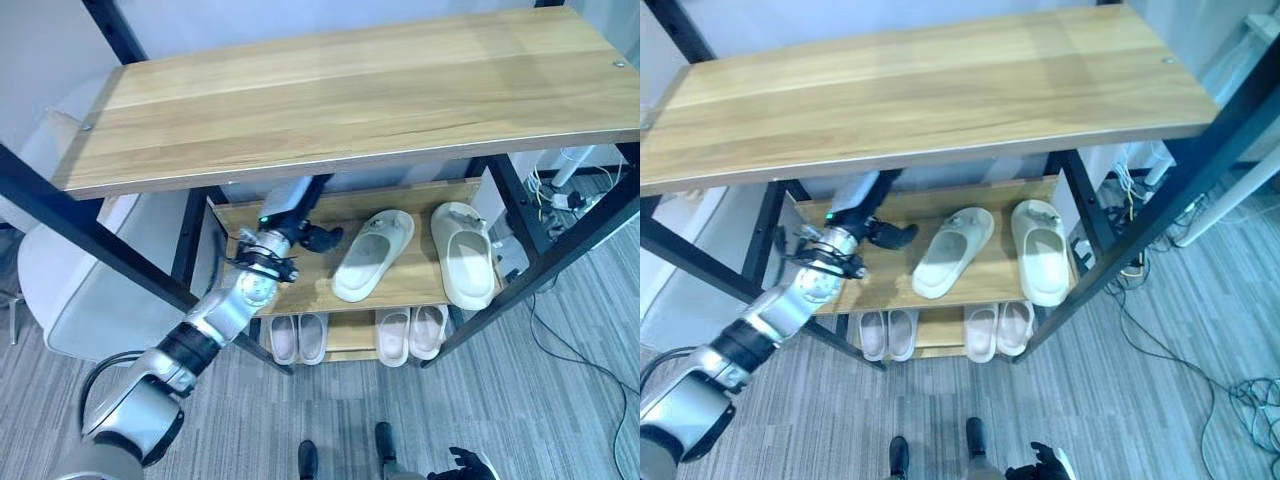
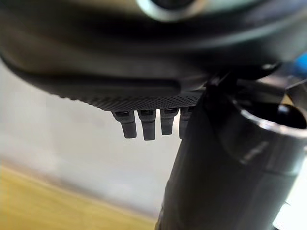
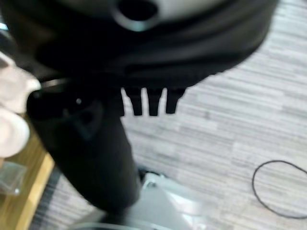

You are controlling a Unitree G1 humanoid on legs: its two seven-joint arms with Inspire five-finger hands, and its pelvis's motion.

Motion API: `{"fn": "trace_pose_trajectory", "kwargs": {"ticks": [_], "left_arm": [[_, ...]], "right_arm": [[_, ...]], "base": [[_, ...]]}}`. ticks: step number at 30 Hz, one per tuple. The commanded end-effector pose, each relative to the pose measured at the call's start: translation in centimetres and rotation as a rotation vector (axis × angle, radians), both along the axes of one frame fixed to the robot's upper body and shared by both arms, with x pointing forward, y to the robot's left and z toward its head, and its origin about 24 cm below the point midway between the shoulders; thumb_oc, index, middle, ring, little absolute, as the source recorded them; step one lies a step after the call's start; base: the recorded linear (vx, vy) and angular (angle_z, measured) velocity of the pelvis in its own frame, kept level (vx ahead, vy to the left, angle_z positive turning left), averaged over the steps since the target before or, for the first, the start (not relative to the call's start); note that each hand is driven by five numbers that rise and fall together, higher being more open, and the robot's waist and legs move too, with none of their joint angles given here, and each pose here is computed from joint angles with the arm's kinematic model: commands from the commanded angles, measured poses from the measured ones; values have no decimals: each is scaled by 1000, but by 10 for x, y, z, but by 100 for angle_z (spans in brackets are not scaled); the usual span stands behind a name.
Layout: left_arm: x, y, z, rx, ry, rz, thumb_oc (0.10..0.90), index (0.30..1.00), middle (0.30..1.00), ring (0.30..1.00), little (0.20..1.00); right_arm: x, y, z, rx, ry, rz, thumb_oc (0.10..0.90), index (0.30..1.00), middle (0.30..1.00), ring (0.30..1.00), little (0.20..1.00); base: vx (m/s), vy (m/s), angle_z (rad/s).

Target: Arrange the slippers neatly on the shoe rack.

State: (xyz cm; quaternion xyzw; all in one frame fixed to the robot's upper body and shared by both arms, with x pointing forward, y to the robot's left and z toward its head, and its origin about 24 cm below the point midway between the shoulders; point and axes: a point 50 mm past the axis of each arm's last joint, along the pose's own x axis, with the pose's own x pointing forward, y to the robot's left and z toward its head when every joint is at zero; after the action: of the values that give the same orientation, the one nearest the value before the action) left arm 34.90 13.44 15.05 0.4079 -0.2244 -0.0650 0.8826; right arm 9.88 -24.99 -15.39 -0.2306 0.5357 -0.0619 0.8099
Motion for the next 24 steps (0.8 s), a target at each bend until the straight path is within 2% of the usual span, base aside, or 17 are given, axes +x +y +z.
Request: {"fn": "trace_pose_trajectory", "kwargs": {"ticks": [1, 5, 10, 18, 24], "left_arm": [[4, 10, 40, -82, -141, -1, 800, 900, 900, 900, 900], [-4, 10, 10, -42, -43, -22, 800, 900, 900, 900, 900], [-15, -8, -24, -42, 86, -105, 800, 900, 900, 900, 900], [-24, -33, -41, -101, 181, -205, 800, 900, 900, 900, 900], [-31, -53, -47, -213, 271, -298, 800, 900, 900, 900, 900]], "right_arm": [[-18, 14, -7, 68, 38, -27, 800, 900, 900, 900, 900], [-21, 16, -9, 80, 47, -31, 800, 900, 900, 900, 900], [-27, 21, -11, 82, 69, -4, 800, 900, 900, 900, 900], [-33, 21, -12, 81, 83, -16, 800, 900, 900, 900, 900], [-28, 24, -12, 81, 76, -6, 800, 900, 900, 900, 900]], "base": [[8, 5, 14], [5, -5, 6], [3, 2, 1], [0, 0, 0], [0, 0, 0]]}}
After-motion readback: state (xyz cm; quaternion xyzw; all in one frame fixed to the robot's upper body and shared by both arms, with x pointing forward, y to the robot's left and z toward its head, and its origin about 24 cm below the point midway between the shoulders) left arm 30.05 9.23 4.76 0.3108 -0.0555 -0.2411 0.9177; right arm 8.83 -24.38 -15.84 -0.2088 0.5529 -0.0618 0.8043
